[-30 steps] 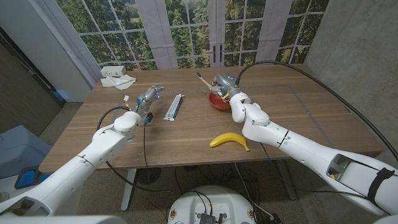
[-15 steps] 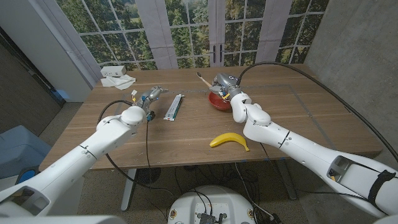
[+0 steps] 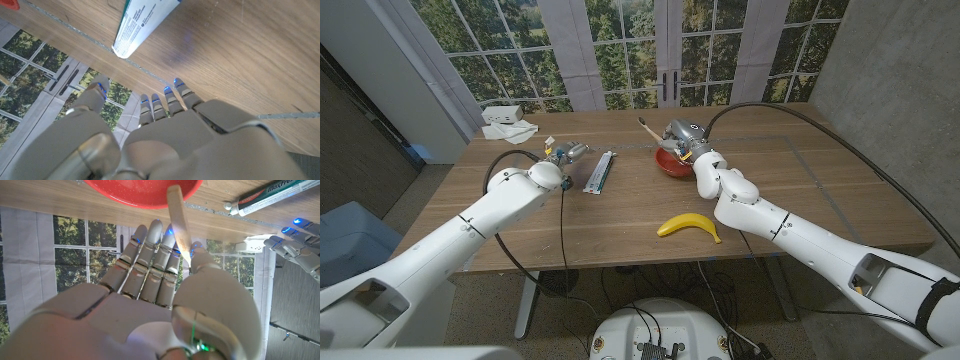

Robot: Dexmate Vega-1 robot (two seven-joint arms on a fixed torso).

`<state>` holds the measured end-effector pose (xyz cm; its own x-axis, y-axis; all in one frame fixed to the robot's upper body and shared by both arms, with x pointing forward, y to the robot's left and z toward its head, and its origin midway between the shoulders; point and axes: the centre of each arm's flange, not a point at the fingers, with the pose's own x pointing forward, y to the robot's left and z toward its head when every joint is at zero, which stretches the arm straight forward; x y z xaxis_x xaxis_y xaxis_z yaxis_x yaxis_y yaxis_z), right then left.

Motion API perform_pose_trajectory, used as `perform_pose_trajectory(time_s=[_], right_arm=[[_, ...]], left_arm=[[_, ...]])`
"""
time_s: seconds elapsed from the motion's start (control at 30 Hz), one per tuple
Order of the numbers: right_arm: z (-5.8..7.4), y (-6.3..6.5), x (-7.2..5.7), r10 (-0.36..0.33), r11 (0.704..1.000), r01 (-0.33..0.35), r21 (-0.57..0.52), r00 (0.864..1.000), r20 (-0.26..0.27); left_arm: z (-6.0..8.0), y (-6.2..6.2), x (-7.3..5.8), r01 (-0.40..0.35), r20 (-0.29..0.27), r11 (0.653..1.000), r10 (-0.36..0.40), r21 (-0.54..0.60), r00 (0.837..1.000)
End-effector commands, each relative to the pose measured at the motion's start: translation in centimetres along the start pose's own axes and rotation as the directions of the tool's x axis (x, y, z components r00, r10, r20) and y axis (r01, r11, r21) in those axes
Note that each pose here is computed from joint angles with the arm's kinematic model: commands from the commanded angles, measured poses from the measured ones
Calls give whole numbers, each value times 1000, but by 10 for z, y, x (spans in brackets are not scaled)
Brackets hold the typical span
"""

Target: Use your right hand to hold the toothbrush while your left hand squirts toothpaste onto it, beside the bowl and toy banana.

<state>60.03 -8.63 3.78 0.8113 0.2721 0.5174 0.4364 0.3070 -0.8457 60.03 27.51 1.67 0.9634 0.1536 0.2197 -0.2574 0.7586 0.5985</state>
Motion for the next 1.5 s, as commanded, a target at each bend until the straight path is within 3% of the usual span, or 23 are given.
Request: perform_pose_trajectory(time_s=[0.03, 0.37, 1.03, 1.5], right_arm=[[-5, -3, -5, -9, 1000, 9, 19, 1000, 11], [0, -5, -14, -20, 999, 19, 31, 999, 44], [-5, -8, -17, -20, 998, 16, 63, 998, 66], [-8, -10, -20, -21, 996, 15, 84, 997, 76]], left_arm=[[20, -4, -2, 26, -88, 995, -17, 99, 996], [32, -11, 2, 53, -136, 988, -34, 143, 990], [58, -23, 16, 115, -261, 944, -31, 310, 965], [69, -41, 24, 117, -261, 897, -2, 426, 965]])
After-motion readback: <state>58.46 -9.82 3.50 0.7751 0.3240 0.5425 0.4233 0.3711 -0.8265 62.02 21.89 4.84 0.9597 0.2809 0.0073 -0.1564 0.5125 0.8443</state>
